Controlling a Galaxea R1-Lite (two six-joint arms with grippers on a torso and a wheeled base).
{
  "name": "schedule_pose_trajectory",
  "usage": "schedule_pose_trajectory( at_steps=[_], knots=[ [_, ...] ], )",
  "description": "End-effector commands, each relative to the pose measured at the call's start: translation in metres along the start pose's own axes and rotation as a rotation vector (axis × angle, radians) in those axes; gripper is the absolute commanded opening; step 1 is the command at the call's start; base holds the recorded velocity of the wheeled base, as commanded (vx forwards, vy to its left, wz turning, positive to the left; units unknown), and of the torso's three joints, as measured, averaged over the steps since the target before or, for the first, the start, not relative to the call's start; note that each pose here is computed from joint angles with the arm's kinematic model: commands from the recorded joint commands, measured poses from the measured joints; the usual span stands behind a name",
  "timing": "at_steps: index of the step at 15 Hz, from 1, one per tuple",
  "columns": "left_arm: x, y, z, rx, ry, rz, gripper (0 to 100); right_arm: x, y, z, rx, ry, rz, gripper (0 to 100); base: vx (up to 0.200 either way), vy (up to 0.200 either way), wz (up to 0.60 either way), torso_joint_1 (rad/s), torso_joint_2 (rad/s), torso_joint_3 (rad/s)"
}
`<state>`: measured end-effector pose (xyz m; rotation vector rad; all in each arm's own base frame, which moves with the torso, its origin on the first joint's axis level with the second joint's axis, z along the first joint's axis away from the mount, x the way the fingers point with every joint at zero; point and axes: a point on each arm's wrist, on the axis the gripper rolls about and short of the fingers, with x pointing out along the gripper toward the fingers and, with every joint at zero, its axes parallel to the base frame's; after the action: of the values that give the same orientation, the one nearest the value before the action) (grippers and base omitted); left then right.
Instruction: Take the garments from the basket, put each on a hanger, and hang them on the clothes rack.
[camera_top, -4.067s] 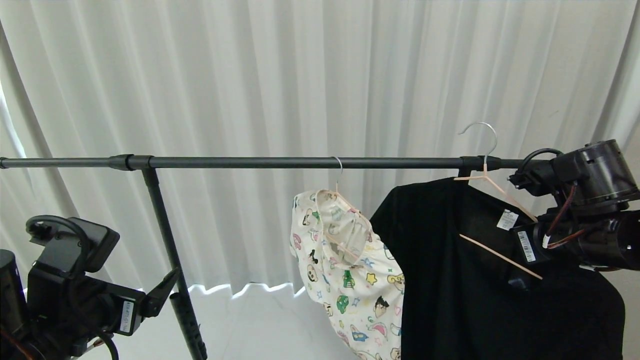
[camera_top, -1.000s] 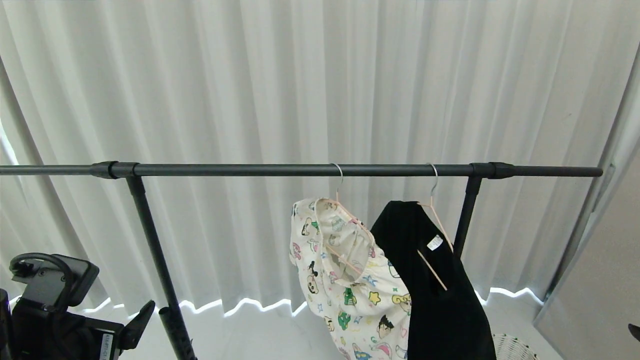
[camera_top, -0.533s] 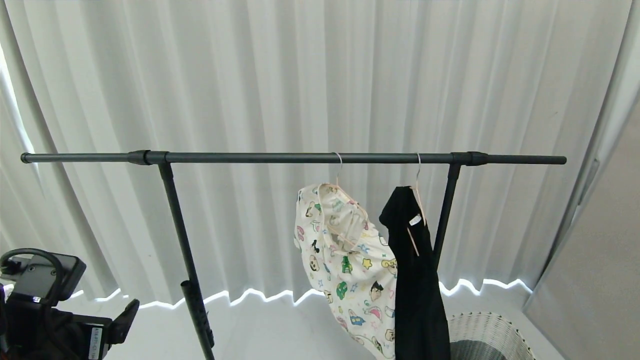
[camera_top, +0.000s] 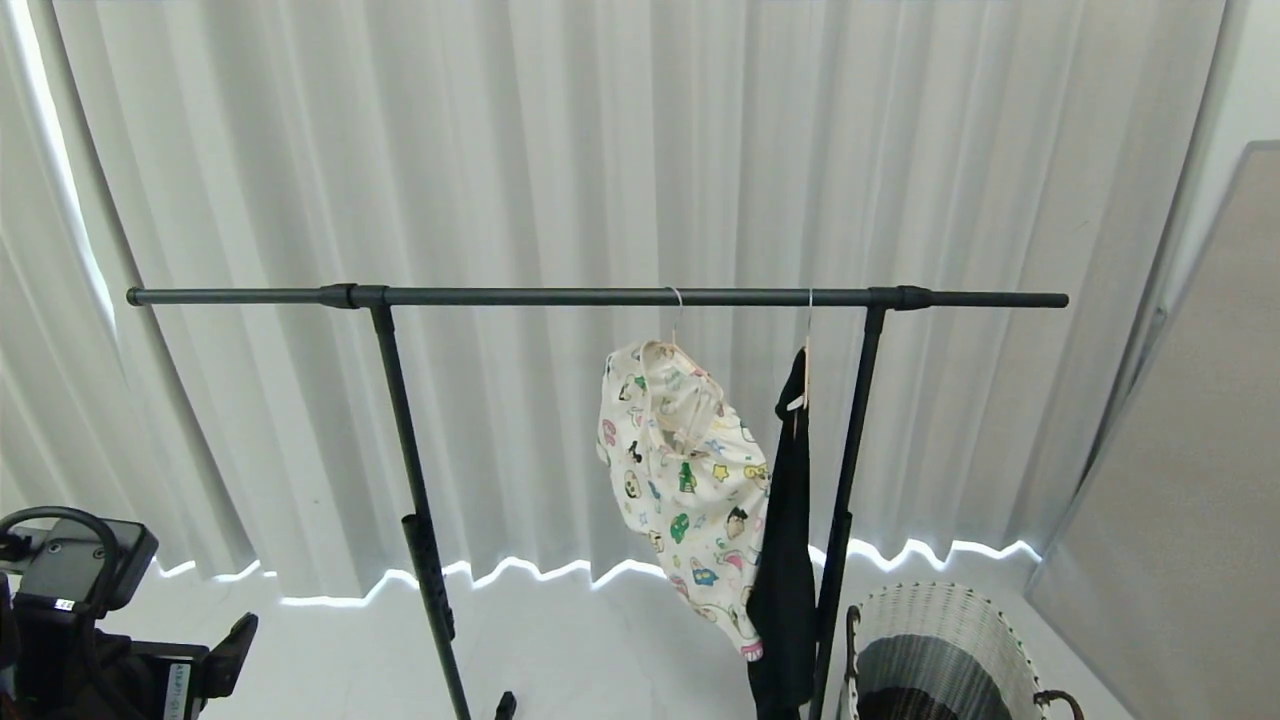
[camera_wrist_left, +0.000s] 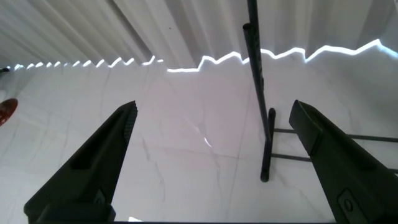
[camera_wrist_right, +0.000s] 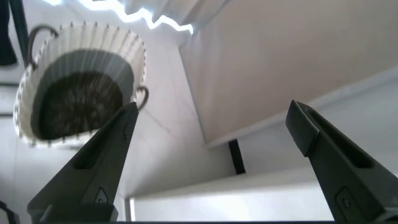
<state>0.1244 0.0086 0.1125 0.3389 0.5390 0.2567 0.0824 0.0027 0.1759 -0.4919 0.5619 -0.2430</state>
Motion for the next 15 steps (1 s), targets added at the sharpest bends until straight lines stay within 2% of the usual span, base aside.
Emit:
schedule_pose_trajectory(
  at_steps=[1,6,8,12,15],
  knots=[
    [0.000,0.000,-0.003,0.004,0.013,0.003,100,0.001,0.001,0.000,-0.006,0.007,0.003,100,0.000,0.000,0.00,0.000,0.00,0.000],
    [-0.001,0.000,-0.005,0.005,0.019,0.008,100,0.004,0.002,0.002,-0.018,0.019,0.007,100,0.000,0.000,0.00,0.000,0.00,0.000],
    [-0.002,-0.001,-0.008,0.005,0.023,0.008,100,0.008,0.002,0.006,-0.004,-0.004,-0.001,100,0.000,0.000,0.00,-0.050,0.13,0.060],
    [-0.017,0.000,-0.024,-0.002,0.004,0.026,100,0.011,0.003,0.010,-0.009,-0.019,-0.007,100,0.000,0.000,0.00,-0.212,0.47,0.250],
    [-0.031,0.004,-0.029,-0.023,-0.057,0.062,100,0.009,0.003,0.007,-0.004,-0.022,-0.010,100,0.000,0.000,0.00,-0.235,0.52,0.290]
  ],
)
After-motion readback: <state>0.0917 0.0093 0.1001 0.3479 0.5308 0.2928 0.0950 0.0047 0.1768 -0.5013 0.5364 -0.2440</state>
